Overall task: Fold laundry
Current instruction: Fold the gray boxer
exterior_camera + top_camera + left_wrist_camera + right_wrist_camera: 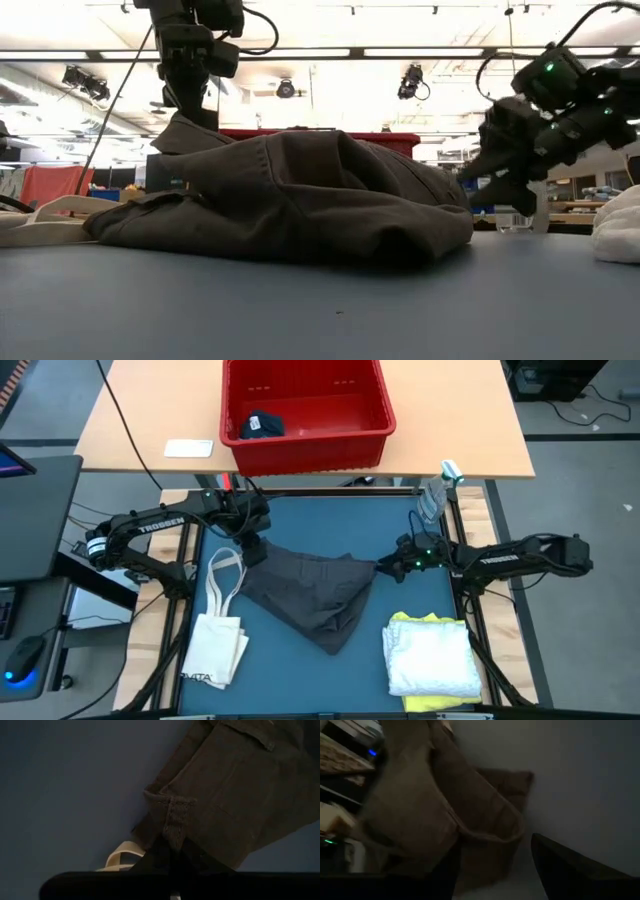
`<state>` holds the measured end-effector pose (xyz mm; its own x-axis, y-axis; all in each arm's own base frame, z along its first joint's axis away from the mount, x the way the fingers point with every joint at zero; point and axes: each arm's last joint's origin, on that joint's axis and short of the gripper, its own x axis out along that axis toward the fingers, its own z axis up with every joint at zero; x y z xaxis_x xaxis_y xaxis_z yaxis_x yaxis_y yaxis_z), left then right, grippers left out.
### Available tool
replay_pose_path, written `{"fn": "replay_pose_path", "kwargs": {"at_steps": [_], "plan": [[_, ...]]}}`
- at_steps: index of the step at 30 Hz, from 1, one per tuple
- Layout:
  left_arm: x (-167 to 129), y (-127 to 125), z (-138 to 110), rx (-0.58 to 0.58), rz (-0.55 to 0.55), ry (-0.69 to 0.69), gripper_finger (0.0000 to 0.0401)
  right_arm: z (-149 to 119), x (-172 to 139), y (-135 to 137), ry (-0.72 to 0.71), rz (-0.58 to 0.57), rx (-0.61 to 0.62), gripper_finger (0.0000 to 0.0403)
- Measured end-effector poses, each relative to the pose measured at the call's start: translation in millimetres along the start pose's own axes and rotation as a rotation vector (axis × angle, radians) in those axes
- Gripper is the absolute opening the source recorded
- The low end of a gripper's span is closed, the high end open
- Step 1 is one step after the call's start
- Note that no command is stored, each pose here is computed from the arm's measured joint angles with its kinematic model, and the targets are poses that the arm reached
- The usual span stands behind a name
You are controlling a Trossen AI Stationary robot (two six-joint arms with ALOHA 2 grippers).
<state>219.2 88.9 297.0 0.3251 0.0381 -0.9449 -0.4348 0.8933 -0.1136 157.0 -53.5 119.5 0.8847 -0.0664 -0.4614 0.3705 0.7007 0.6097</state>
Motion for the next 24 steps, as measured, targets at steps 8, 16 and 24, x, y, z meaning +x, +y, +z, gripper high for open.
{"fn": "replay_pose_path", "kwargs": {"at_steps": [8, 16, 24], "plan": [[-0.1, -0.3, 3.8, 0.025, -0.003, -0.039, 0.0009, 9.1, 22.5, 1.1, 0.087, 0.079, -0.039, 0.0200], [-0.8, 8.0, 6.5, 0.085, 0.066, -0.064, 0.0009, 45.0, 38.5, 32.8, 0.045, 0.295, -0.159, 0.0017], [-27.7, 9.8, -1.9, 0.237, 0.124, -0.199, 0.0004, 99.1, 3.9, 129.6, -0.078, 0.494, -0.648, 0.0013]]}}
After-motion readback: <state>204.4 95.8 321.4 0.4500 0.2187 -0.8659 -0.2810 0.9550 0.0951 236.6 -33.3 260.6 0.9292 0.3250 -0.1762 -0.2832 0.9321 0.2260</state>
